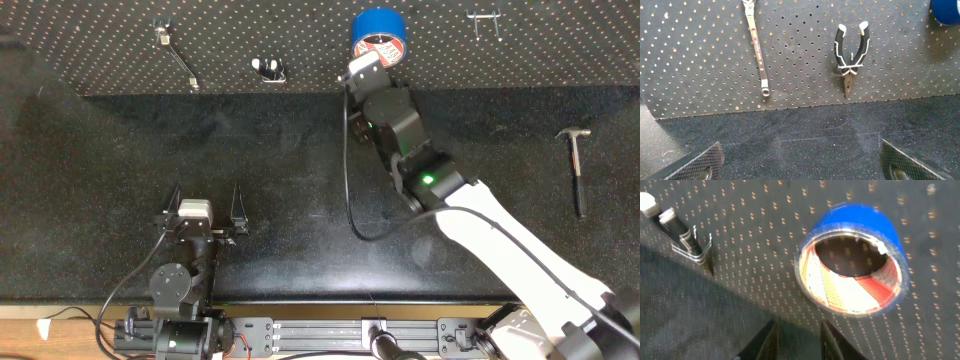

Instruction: Place Tools Onto Pegboard

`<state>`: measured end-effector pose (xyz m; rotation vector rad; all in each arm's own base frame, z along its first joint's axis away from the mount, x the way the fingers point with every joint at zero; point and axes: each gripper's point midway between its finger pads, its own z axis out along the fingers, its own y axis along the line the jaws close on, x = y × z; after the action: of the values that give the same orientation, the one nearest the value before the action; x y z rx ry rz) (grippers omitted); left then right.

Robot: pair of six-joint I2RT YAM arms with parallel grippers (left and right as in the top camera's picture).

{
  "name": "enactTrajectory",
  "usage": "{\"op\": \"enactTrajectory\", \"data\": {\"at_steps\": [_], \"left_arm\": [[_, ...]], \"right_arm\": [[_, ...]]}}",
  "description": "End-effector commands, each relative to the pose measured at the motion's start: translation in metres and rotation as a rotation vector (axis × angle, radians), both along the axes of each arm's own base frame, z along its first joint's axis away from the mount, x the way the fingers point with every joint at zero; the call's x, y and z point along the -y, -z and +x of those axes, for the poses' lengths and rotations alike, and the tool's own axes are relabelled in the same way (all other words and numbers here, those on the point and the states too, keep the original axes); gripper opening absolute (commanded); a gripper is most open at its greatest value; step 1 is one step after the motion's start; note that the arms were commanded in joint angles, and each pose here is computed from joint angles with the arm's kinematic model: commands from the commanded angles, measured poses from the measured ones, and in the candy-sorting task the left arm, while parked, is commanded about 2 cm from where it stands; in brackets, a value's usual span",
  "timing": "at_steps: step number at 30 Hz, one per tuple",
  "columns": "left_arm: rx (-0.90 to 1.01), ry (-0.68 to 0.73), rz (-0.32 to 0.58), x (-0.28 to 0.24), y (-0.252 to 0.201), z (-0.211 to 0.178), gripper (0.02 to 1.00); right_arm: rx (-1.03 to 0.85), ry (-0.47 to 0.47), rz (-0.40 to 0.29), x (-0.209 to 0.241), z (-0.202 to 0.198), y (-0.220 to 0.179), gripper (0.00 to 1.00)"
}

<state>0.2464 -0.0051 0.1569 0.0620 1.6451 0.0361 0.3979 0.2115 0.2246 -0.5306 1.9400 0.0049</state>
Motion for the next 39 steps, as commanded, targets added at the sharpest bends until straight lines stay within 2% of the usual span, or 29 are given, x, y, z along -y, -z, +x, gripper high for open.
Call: {"op": "enactTrajectory", "data": {"at_steps": [1,3,4,5,6,7,10,12,16,17,18,19,20,22,30,39], "left_arm": [[-0.002,0.004,0.001,0.001,0.001,0.0,0.998],[-0.002,0.004,0.001,0.001,0.001,0.0,0.996],[-0.002,0.004,0.001,0.001,0.001,0.0,0.996],[-0.002,0.004,0.001,0.001,0.001,0.0,0.996],[-0.002,0.004,0.001,0.001,0.001,0.0,0.996],[-0.002,0.004,0.001,0.001,0.001,0.0,0.996],[-0.002,0.004,0.001,0.001,0.001,0.0,0.996],[-0.002,0.004,0.001,0.001,0.001,0.0,0.996],[-0.002,0.004,0.001,0.001,0.001,0.0,0.996],[-0.002,0.004,0.001,0.001,0.001,0.0,0.996],[-0.002,0.004,0.001,0.001,0.001,0.0,0.996],[-0.002,0.004,0.001,0.001,0.001,0.0,0.996],[-0.002,0.004,0.001,0.001,0.001,0.0,0.996],[-0.002,0.004,0.001,0.001,0.001,0.0,0.996],[-0.002,0.004,0.001,0.001,0.001,0.0,0.996],[-0.002,0.004,0.001,0.001,0.001,0.0,0.993]], "right_arm": [[-0.331,0.137,-0.013,0.059,-0.065,0.035,0.308],[-0.581,0.38,-0.011,0.124,-0.108,0.066,0.842],[-0.657,0.422,0.021,0.142,-0.122,0.07,0.939],[-0.699,0.448,0.065,0.153,-0.13,0.07,0.978],[-0.737,0.509,0.121,0.174,-0.138,0.068,0.976],[-0.753,0.597,0.143,0.203,-0.145,0.068,0.976],[-0.756,0.586,0.105,0.261,-0.149,0.07,0.976],[-0.781,0.618,0.048,0.304,-0.156,0.078,0.976],[-0.829,0.634,0.004,0.357,-0.137,0.117,0.976],[-0.845,0.612,-0.015,0.362,-0.134,0.126,0.976],[-0.894,0.522,-0.078,0.367,-0.135,0.143,0.976],[-0.924,0.49,-0.097,0.373,-0.138,0.153,0.976],[-0.955,0.519,-0.068,0.382,-0.143,0.164,0.976],[-0.98,0.518,0.001,0.385,-0.146,0.178,0.976],[-1.039,0.499,0.018,0.386,-0.144,0.206,0.976],[-1.07,0.49,0.028,0.385,-0.146,0.217,0.976]]}}
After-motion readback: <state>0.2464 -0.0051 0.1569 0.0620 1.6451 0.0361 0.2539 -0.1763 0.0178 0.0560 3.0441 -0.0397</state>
